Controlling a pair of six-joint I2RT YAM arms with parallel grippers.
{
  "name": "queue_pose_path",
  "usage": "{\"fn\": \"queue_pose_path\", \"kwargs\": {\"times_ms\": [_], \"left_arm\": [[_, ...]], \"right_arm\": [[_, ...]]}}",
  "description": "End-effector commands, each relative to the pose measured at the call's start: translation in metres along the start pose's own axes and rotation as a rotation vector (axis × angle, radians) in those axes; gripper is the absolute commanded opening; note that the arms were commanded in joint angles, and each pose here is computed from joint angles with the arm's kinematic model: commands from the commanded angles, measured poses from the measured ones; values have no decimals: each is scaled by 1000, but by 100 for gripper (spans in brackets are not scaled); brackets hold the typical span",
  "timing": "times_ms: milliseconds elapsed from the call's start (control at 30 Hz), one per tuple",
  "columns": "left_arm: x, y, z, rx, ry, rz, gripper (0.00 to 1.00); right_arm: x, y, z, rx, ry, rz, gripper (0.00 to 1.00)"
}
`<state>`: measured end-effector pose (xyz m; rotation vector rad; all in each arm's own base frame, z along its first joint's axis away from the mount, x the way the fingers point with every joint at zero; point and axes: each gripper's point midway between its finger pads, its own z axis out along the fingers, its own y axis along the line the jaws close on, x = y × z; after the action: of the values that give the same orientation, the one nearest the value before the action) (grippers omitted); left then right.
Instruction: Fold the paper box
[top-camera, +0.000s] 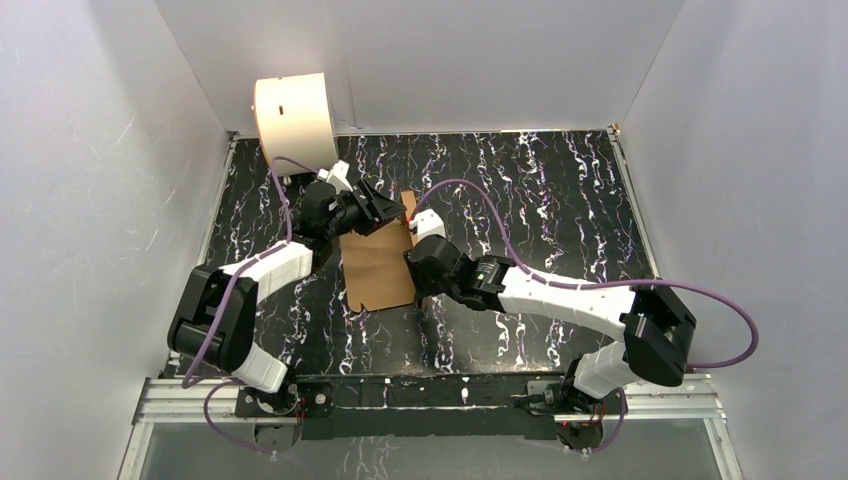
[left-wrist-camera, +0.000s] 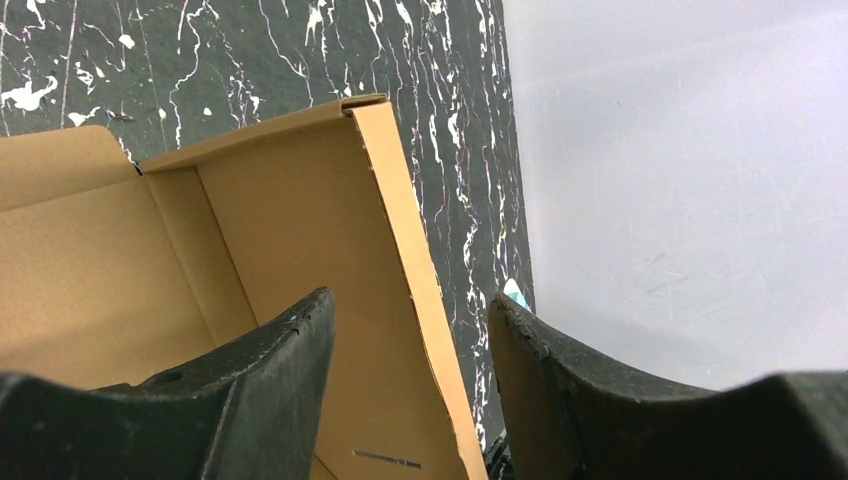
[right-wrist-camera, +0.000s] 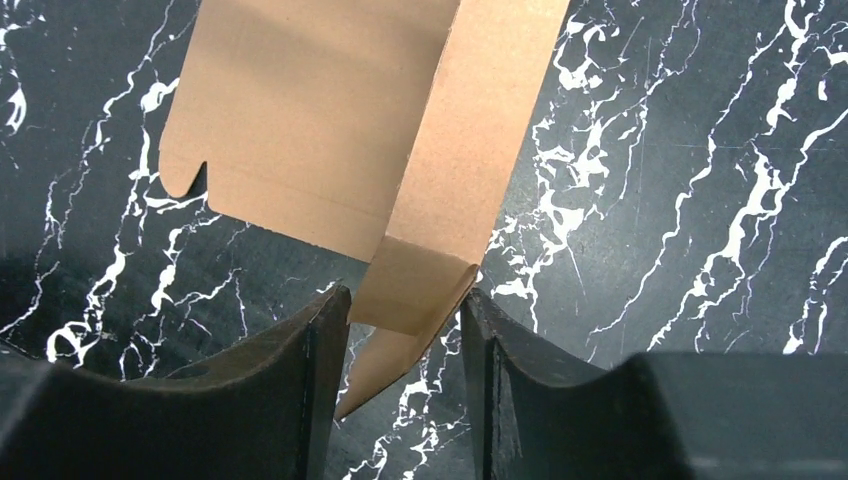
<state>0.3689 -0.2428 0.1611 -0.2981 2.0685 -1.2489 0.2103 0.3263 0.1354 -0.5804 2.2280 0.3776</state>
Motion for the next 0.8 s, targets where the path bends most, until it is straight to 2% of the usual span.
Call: {"fn": "queue_pose_path", "kwargs": {"times_ms": [0,200,300,433,767], "left_arm": [[-5,-11,-14,20,-32,2,55],[3,-6,-29,17,-69,-62,55],[11,3,-38,6,-88,-109,55],[15,5,-46,25,-118,-162,55],[0,-4,-53,56,-208,-213,55]], "right_arm": [[-29,3,-12,-23,-63,-75,50],[-38,-6,-7,-156,-88,-178,32],[-44,-8,-3,-259,-128,-239,28],[-49,-10,2,-394,-170,-327,26],[-60,-18,21,-546,-230,-517,27]]}}
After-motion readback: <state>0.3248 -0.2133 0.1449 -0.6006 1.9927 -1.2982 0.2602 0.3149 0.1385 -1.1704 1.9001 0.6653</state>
